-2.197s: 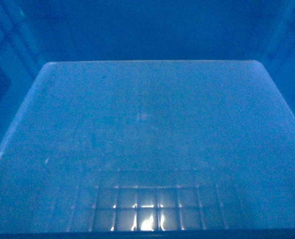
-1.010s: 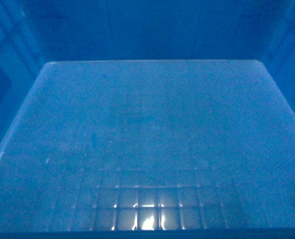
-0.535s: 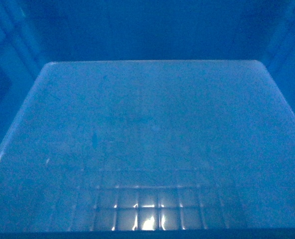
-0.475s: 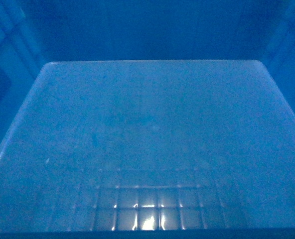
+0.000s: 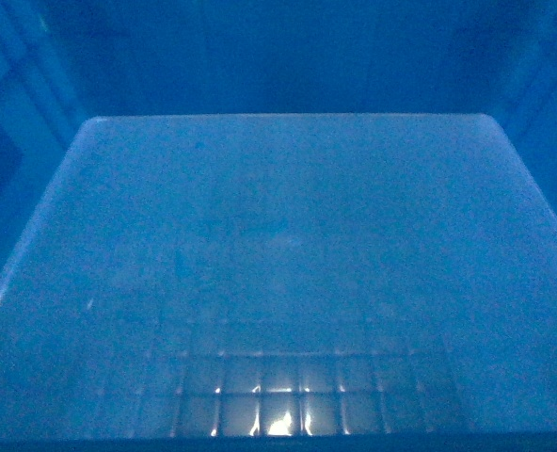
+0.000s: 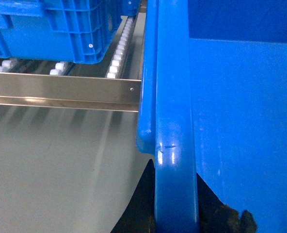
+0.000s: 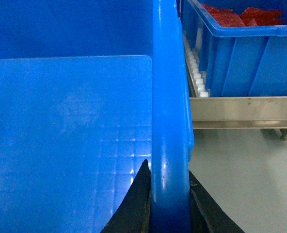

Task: Place box next to blue box on left shelf

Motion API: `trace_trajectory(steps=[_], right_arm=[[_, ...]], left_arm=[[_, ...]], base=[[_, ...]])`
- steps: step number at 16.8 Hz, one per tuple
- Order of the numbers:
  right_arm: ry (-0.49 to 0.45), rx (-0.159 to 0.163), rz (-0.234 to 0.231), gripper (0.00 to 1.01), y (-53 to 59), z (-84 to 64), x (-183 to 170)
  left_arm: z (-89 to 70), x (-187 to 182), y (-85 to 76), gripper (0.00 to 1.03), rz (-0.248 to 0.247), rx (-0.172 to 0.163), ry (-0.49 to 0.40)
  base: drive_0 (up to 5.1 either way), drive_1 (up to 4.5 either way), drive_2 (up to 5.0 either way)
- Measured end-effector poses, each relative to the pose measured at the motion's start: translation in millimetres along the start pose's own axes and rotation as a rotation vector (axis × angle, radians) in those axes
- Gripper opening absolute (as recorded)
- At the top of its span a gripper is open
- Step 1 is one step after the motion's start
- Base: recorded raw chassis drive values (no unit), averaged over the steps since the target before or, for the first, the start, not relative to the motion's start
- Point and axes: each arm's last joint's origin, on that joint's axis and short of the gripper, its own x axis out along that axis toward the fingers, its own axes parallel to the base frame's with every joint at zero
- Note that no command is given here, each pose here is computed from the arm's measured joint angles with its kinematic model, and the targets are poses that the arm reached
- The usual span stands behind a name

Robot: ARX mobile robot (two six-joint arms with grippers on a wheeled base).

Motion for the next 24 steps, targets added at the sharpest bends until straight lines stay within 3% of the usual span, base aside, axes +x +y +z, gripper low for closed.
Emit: trace_trajectory(steps=[5, 24], right_arm=[[-0.001, 0.0, 0.0, 0.09, 0.0, 0.1, 0.0], [0.001, -0.001, 0.0, 0.09, 0.2, -0.1, 0.8]], left_arm=[[-0.3, 0.2, 0.0, 0.08, 0.0, 0.001, 0.002], [-0.3, 0.9, -0.4, 0.08, 0.001, 0.001, 0.003]], base=[[0.0, 0.0, 0.0], [0.1, 4.38, -4.2]])
